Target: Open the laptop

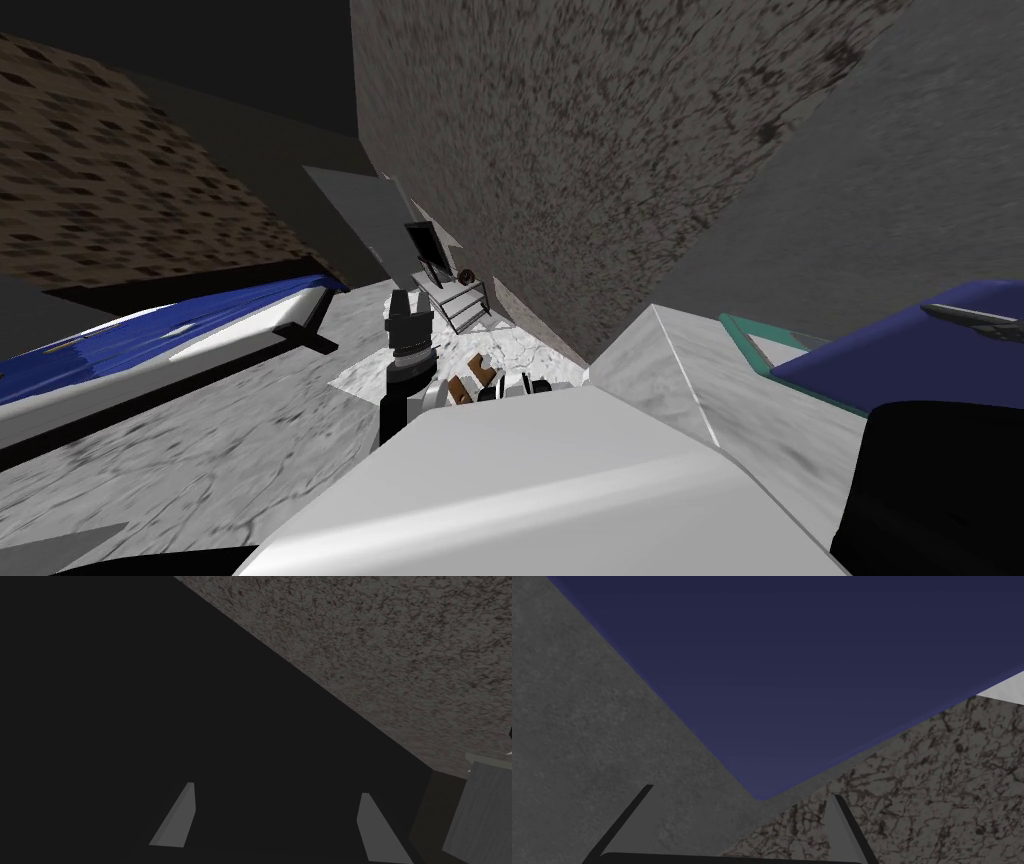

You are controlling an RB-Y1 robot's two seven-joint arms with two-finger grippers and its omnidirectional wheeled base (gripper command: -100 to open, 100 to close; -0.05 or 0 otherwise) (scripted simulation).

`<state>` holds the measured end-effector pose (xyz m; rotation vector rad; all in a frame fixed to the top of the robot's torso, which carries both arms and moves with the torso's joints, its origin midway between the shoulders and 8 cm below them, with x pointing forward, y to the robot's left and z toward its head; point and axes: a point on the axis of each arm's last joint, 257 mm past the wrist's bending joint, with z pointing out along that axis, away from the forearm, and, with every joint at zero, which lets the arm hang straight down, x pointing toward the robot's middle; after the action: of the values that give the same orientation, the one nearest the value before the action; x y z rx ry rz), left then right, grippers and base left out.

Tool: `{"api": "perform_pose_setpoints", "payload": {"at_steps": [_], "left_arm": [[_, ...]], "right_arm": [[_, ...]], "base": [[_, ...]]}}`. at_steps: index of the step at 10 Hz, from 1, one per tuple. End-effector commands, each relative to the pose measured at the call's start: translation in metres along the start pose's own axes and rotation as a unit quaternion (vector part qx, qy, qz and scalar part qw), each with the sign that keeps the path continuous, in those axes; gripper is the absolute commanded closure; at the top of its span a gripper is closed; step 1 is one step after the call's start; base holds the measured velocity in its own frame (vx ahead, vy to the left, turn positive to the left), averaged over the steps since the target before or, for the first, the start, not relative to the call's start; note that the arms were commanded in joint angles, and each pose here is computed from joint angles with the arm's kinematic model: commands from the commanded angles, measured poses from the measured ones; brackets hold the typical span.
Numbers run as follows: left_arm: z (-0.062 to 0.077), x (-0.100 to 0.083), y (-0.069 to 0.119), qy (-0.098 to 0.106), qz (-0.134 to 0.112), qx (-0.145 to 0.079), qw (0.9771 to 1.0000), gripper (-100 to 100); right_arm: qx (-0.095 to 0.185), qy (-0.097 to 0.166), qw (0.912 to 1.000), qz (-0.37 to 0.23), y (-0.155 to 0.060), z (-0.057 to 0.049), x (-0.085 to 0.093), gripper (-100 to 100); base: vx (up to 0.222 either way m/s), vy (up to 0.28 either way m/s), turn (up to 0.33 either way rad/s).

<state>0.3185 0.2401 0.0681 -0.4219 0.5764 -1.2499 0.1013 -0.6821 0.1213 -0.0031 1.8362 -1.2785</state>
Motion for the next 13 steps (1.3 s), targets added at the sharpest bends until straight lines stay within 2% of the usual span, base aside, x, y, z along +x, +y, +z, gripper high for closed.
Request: {"api": "perform_pose_setpoints", "payload": {"at_steps": [1, 3, 8, 9, 10, 13], "left_arm": [[0.000, 0.000, 0.000, 0.000, 0.000, 0.000, 1.0000, 0], [0.000, 0.000, 0.000, 0.000, 0.000, 0.000, 1.0000, 0], [0.000, 0.000, 0.000, 0.000, 0.000, 0.000, 1.0000, 0], [0.000, 0.000, 0.000, 0.000, 0.000, 0.000, 1.0000, 0], [0.000, 0.000, 0.000, 0.000, 0.000, 0.000, 1.0000, 0], [0.000, 0.000, 0.000, 0.000, 0.000, 0.000, 1.0000, 0]], "right_arm": [[-0.012, 0.004, 0.9999, 0.009, 0.001, 0.000, -0.010, -100], [-0.013, 0.005, 0.9999, 0.009, 0.001, 0.001, -0.011, -100], [0.034, 0.061, 0.9974, 0.019, -0.033, 0.005, 0.027, -100], [0.027, 0.054, 0.9980, 0.018, -0.027, 0.004, 0.024, -100], [0.024, 0.050, 0.9983, 0.018, -0.026, 0.005, 0.019, 100], [-0.004, 0.016, 0.9998, 0.013, -0.005, 0.002, -0.004, 100]], "base": [[0.026, -0.045, -0.033], [0.016, -0.027, -0.015], [-0.085, -0.001, 0.288], [-0.052, -0.001, 0.051], [0.014, -0.002, -0.224], [0.094, -0.006, -0.305]]}}
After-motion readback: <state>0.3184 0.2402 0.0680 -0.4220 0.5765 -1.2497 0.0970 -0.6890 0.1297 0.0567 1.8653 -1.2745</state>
